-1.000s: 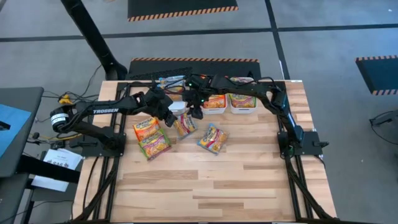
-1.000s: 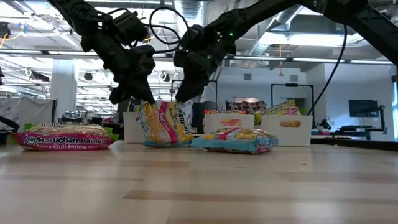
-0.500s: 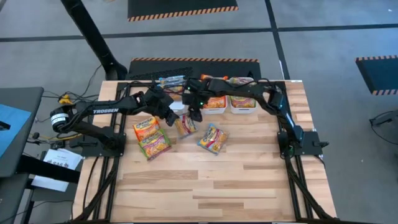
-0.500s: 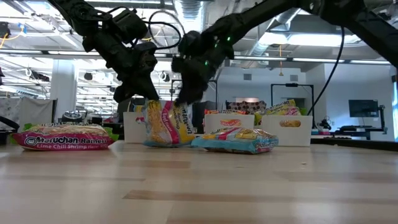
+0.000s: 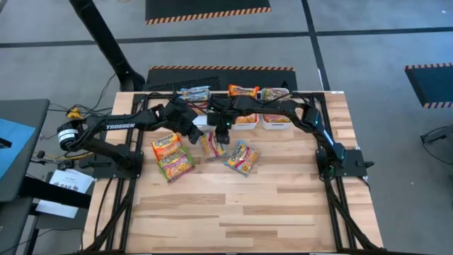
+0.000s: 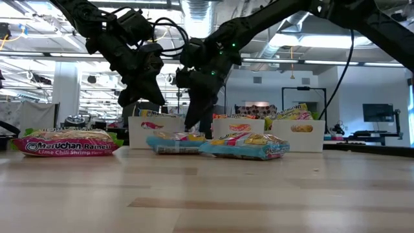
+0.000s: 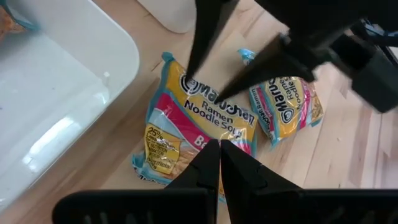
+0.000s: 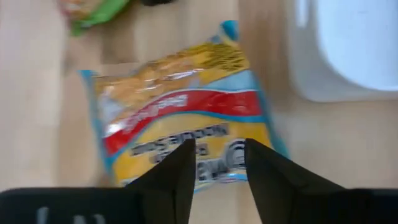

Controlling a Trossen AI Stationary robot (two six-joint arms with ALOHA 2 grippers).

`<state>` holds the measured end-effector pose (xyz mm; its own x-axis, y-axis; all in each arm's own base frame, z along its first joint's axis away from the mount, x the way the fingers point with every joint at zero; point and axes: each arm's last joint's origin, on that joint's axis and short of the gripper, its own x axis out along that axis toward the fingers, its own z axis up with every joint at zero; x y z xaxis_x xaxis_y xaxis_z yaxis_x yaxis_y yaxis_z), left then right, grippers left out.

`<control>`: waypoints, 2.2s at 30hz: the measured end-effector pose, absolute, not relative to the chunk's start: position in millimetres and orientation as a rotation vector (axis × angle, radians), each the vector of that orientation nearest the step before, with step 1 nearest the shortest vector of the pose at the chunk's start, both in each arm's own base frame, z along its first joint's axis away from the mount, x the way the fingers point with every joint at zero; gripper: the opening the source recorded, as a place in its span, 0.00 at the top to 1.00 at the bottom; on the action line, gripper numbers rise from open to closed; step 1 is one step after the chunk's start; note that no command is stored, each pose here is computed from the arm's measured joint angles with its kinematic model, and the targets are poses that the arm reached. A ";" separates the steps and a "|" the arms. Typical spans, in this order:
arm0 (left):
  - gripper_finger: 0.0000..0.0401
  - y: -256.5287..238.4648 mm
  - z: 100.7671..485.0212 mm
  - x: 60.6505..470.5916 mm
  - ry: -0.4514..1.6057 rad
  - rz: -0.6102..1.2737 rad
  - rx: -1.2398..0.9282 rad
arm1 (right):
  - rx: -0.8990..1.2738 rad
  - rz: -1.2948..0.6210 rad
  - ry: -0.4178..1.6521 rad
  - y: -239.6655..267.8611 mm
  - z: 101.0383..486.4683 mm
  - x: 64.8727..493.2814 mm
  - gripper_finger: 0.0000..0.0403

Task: Sort Maruchan noodles
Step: Put the blue noodle pack into the left white bin

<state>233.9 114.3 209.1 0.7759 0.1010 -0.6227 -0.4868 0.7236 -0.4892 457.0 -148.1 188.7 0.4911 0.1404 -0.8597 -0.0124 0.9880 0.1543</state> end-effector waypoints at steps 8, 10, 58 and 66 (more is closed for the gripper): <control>1.00 114.0 208.5 233.4 0.613 0.348 -0.695 | 0.167 -0.038 1.089 -162.3 187.4 451.3 0.55; 1.00 114.0 208.5 233.4 0.613 0.348 -0.696 | 0.190 -0.028 1.096 -165.6 187.0 448.7 0.50; 1.00 109.1 224.9 228.9 0.539 0.259 -0.726 | -0.023 0.009 1.200 -135.6 170.0 458.1 0.63; 1.00 108.0 232.1 224.9 0.510 0.277 -0.690 | -0.031 0.024 1.215 -134.6 169.4 456.9 0.97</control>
